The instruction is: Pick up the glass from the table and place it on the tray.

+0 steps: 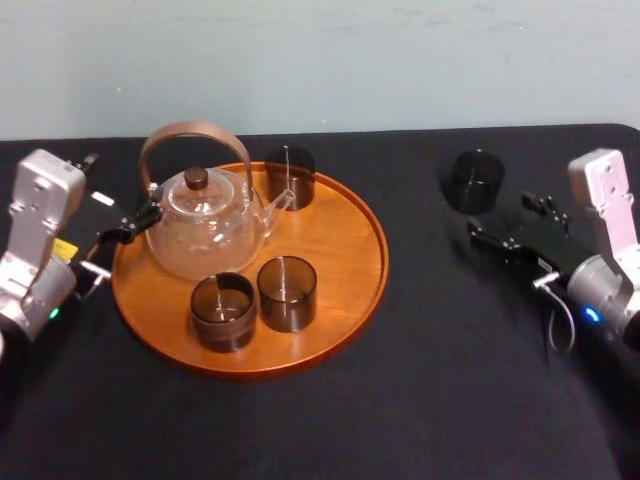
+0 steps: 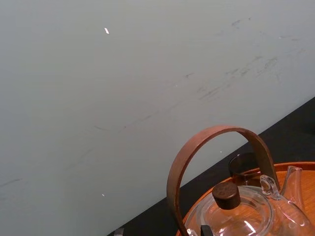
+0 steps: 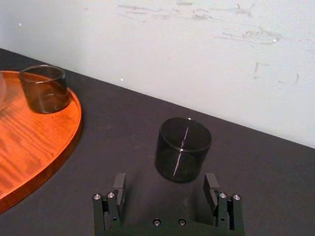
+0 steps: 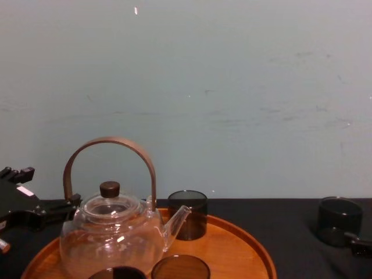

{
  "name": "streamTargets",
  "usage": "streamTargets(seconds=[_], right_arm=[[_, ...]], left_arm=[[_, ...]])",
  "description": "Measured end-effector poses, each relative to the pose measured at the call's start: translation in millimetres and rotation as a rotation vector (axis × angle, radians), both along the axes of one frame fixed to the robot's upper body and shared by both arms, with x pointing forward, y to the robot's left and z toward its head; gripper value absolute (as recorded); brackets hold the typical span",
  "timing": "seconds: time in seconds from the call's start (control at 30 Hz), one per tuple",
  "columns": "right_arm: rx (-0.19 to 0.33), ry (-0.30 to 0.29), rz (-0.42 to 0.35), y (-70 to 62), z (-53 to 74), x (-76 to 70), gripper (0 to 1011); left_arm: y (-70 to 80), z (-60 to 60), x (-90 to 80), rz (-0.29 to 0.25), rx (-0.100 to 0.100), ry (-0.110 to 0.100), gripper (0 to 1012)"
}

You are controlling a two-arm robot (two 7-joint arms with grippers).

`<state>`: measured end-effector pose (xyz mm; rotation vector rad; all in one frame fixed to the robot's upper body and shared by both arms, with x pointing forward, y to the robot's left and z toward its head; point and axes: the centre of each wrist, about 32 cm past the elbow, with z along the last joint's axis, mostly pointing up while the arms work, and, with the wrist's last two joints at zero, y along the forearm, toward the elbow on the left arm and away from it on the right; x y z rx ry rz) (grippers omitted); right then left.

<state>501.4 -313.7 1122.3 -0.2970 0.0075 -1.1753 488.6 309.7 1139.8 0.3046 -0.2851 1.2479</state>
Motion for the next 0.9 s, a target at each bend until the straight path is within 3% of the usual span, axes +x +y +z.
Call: streamTargets(seconds=[0.6,0.9], right_arm=[[-0.018,0.045,-0.047,0.1,-3.0,42.2,1002],[-0.019,0.063,-0.067,-1.4,-4.8,55.7,1002]], left_arm=[[0.0,0.0,0.0,0.0,0.0,0.0,1009],[0.0,0.0,0.0,0.0,0.0,0.0,1010]])
